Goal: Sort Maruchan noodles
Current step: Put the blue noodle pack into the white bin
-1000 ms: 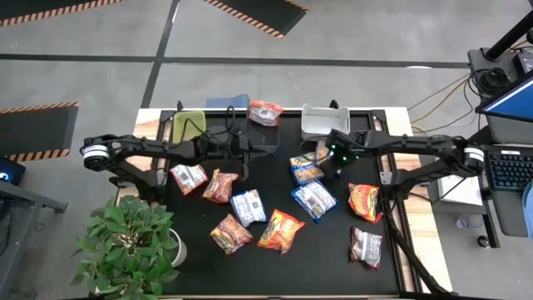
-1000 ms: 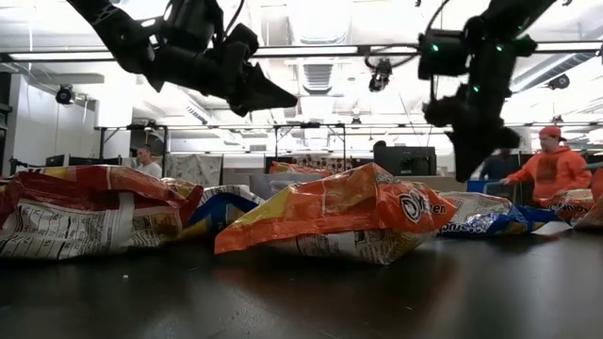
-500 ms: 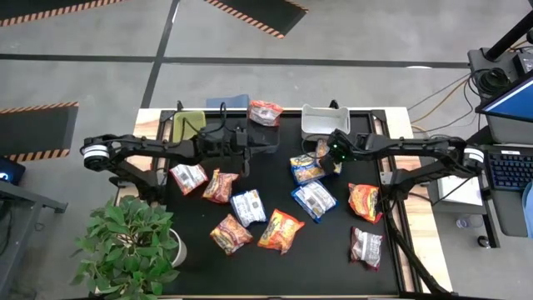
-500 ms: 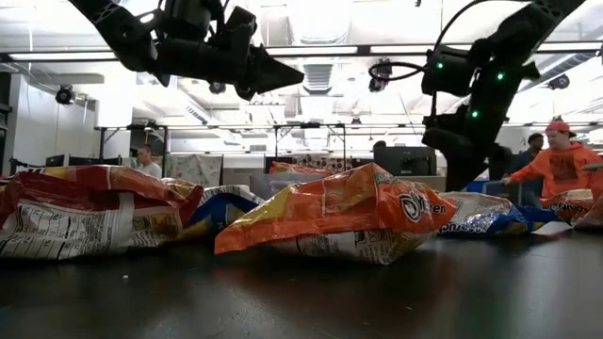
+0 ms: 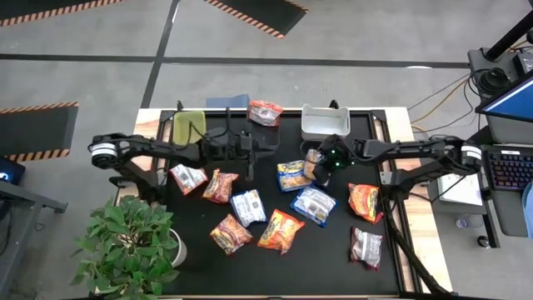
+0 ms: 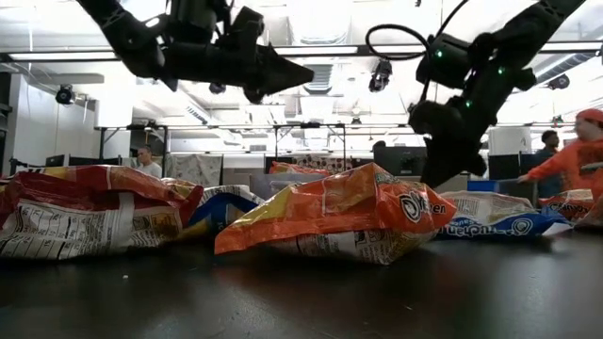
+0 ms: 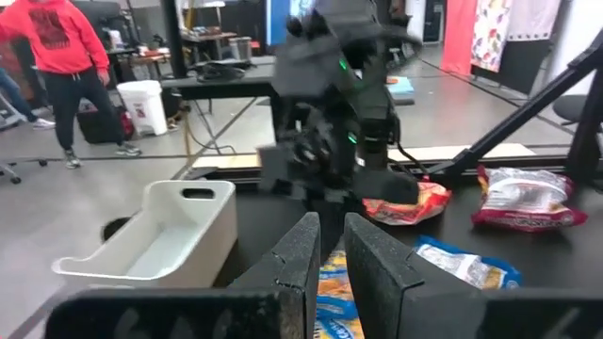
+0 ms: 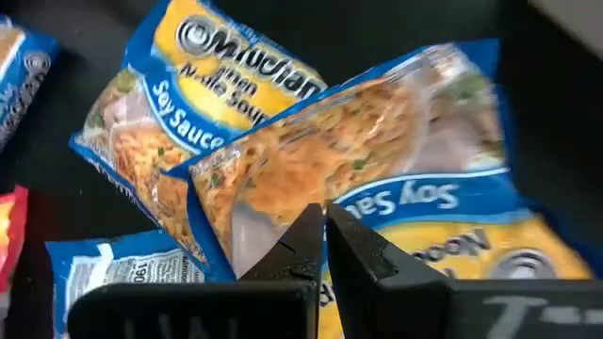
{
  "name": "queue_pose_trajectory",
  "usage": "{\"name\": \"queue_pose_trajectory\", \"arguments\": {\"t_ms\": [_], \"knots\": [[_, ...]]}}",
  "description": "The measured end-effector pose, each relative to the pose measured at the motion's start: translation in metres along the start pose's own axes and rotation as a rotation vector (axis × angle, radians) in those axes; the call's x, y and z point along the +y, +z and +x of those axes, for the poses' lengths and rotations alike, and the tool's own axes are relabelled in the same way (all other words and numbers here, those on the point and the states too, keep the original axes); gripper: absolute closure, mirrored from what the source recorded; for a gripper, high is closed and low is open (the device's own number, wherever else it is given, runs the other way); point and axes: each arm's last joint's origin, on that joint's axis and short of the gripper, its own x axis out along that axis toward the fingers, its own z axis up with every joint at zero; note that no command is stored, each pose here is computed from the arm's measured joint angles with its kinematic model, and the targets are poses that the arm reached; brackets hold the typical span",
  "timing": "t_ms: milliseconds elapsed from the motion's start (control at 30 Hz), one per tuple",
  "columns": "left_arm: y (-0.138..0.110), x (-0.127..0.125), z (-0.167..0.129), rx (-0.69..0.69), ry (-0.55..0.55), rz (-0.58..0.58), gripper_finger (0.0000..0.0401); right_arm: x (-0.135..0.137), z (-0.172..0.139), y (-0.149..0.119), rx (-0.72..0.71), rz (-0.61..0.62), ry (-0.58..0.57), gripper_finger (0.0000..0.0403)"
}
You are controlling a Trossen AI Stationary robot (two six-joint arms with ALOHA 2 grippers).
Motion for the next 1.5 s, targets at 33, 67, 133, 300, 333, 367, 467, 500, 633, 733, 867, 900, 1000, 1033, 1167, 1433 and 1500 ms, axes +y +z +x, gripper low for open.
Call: {"name": "queue_pose_trajectory", "arguments": {"t_ms": [33, 67, 133, 300, 333, 367, 467, 500, 633, 733, 867, 900, 1000, 1033, 1167, 1433, 1500], "knots": [[0.000, -0.001, 0.005, 0.003, -0.007, -0.003, 0.0364, 0.000, -0.004, 0.001, 0.003, 0.001, -0.004, 0.0394], [-0.001, -0.002, 0.011, 0.005, -0.013, -0.006, 0.0364, 0.000, -0.007, 0.000, 0.010, 0.004, -0.008, 0.0394], [-0.002, -0.004, 0.023, 0.018, -0.024, -0.012, 0.0364, -0.002, -0.015, -0.001, 0.022, 0.004, -0.017, 0.0394], [-0.018, -0.003, 0.054, 0.085, -0.036, -0.032, 0.0364, -0.011, -0.035, -0.008, 0.035, 0.033, -0.047, 0.0394], [-0.021, -0.003, 0.059, 0.091, -0.037, -0.039, 0.0364, -0.012, -0.039, -0.010, 0.040, 0.038, -0.052, 0.0394], [-0.024, -0.003, 0.064, 0.097, -0.037, -0.046, 0.0364, -0.014, -0.042, -0.012, 0.039, 0.043, -0.056, 0.0394], [-0.035, -0.002, 0.079, 0.121, -0.039, -0.065, 0.0364, -0.017, -0.052, -0.016, 0.023, 0.053, -0.057, 0.0394], [-0.039, -0.002, 0.083, 0.131, -0.040, -0.070, 0.0364, -0.019, -0.054, -0.018, 0.018, 0.057, -0.058, 0.0394], [-0.051, -0.002, 0.097, 0.156, -0.043, -0.088, 0.0364, -0.024, -0.060, -0.024, -0.012, 0.080, -0.060, 0.0394], [-0.059, -0.002, 0.105, 0.185, -0.045, -0.092, 0.0364, -0.030, -0.060, -0.028, -0.017, 0.119, -0.073, 0.0394], [-0.064, -0.004, 0.115, 0.198, -0.053, -0.092, 0.0364, -0.037, -0.055, -0.031, -0.026, 0.187, -0.087, 0.0394], [-0.066, -0.005, 0.117, 0.203, -0.058, -0.090, 0.0364, -0.038, -0.053, -0.031, -0.033, 0.201, -0.089, 0.0394], [-0.071, -0.010, 0.121, 0.226, -0.075, -0.077, 0.0364, -0.043, -0.051, -0.028, -0.057, 0.246, -0.087, 0.0392], [-0.072, -0.011, 0.123, 0.229, -0.079, -0.077, 0.0364, -0.045, -0.050, -0.028, -0.054, 0.264, -0.083, 0.0390], [-0.081, -0.015, 0.129, 0.249, -0.089, -0.077, 0.0364, -0.054, -0.048, -0.026, -0.029, 0.326, -0.069, 0.0357], [-0.091, -0.016, 0.139, 0.285, -0.087, -0.083, 0.0364, -0.067, -0.037, -0.025, 0.021, 0.373, -0.109, 0.0244], [-0.092, -0.015, 0.140, 0.303, -0.067, -0.081, 0.0364, -0.067, -0.033, -0.023, 0.026, 0.373, -0.090, 0.0214]]}}
